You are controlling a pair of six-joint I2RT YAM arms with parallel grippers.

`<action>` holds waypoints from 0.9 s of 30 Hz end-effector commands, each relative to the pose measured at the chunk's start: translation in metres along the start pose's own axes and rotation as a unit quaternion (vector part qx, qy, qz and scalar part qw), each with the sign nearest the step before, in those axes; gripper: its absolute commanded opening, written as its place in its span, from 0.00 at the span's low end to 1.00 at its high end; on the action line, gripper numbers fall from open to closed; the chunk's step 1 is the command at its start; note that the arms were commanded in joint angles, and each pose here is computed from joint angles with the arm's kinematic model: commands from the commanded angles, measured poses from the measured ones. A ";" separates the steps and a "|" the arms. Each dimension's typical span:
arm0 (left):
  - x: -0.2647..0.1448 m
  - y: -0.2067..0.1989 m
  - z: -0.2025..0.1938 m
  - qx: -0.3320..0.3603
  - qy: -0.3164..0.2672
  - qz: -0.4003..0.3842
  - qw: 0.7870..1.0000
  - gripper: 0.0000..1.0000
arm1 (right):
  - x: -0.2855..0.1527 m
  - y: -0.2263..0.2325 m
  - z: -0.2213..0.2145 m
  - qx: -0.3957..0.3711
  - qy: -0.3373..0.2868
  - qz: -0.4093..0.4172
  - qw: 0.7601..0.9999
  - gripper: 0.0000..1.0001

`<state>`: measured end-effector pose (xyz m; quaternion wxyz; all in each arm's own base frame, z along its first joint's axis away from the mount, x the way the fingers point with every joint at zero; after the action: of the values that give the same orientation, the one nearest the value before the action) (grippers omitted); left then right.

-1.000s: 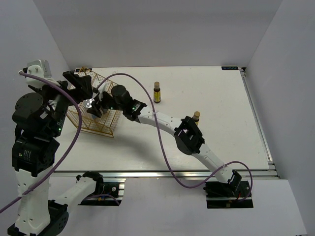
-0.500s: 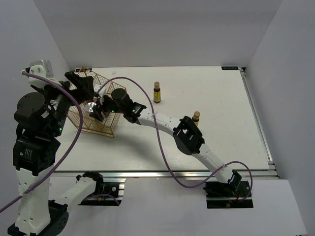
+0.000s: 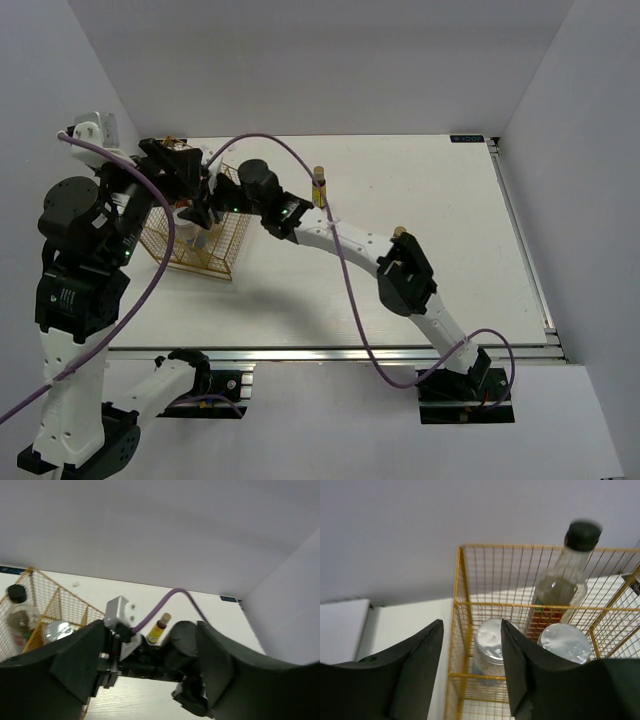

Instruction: Organize the condiment bottles

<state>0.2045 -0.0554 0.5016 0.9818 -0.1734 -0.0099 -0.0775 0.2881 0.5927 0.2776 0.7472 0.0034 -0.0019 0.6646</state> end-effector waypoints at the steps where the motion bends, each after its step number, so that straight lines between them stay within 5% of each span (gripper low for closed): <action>1: 0.015 -0.022 0.005 -0.016 0.000 -0.064 0.998 0.79 | -0.052 0.015 0.134 -0.034 -0.112 0.017 0.993 0.53; 4: 0.036 -0.039 -0.010 -0.026 0.032 -0.119 0.992 0.42 | -0.095 0.000 0.136 0.006 -0.078 0.006 0.997 0.22; 6: 0.050 -0.048 -0.020 -0.040 0.049 -0.148 0.987 0.23 | -0.129 -0.032 0.125 0.034 -0.042 -0.024 0.998 0.16; 8: 0.063 -0.052 -0.038 -0.051 0.081 -0.162 0.982 0.22 | -0.176 -0.067 0.126 0.043 -0.019 -0.059 0.997 0.21; 9: 0.077 -0.052 -0.051 -0.057 0.107 -0.162 0.979 0.31 | -0.194 -0.078 0.117 0.059 0.010 -0.071 0.996 0.39; 11: 0.092 -0.052 -0.071 -0.065 0.145 -0.163 0.974 0.52 | -0.248 -0.116 0.123 0.056 0.028 -0.119 0.991 0.58; 12: 0.105 -0.053 -0.092 -0.068 0.181 -0.160 0.968 0.69 | -0.268 -0.121 0.121 0.070 0.046 -0.134 0.987 0.71; 16: 0.138 -0.057 -0.155 -0.051 0.263 -0.120 0.956 0.84 | -0.367 -0.173 0.117 0.113 0.072 -0.234 0.963 0.77; 19: 0.160 -0.058 -0.200 -0.030 0.314 -0.076 0.946 0.88 | -0.420 -0.178 0.104 0.145 0.076 -0.277 0.947 0.71; 25: 0.202 -0.048 -0.267 0.012 0.340 0.007 0.940 0.89 | -0.470 -0.168 0.073 0.200 0.097 -0.296 0.929 0.24; 27: 0.213 -0.052 -0.275 0.025 0.337 0.015 0.941 0.90 | -0.474 -0.164 0.067 0.204 0.096 -0.295 0.929 0.24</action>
<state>0.3884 -0.2316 0.2398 0.9057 -0.1189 0.3786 -0.1494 0.4208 0.0999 0.3232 0.8994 0.0941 0.2249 0.3627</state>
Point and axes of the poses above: each gripper's point midway between its finger pads, its own x axis out along the fingers, its own y axis along the line the jaws close on, z = x × y, the point moved 4 cm from there along -x, back along the fingers
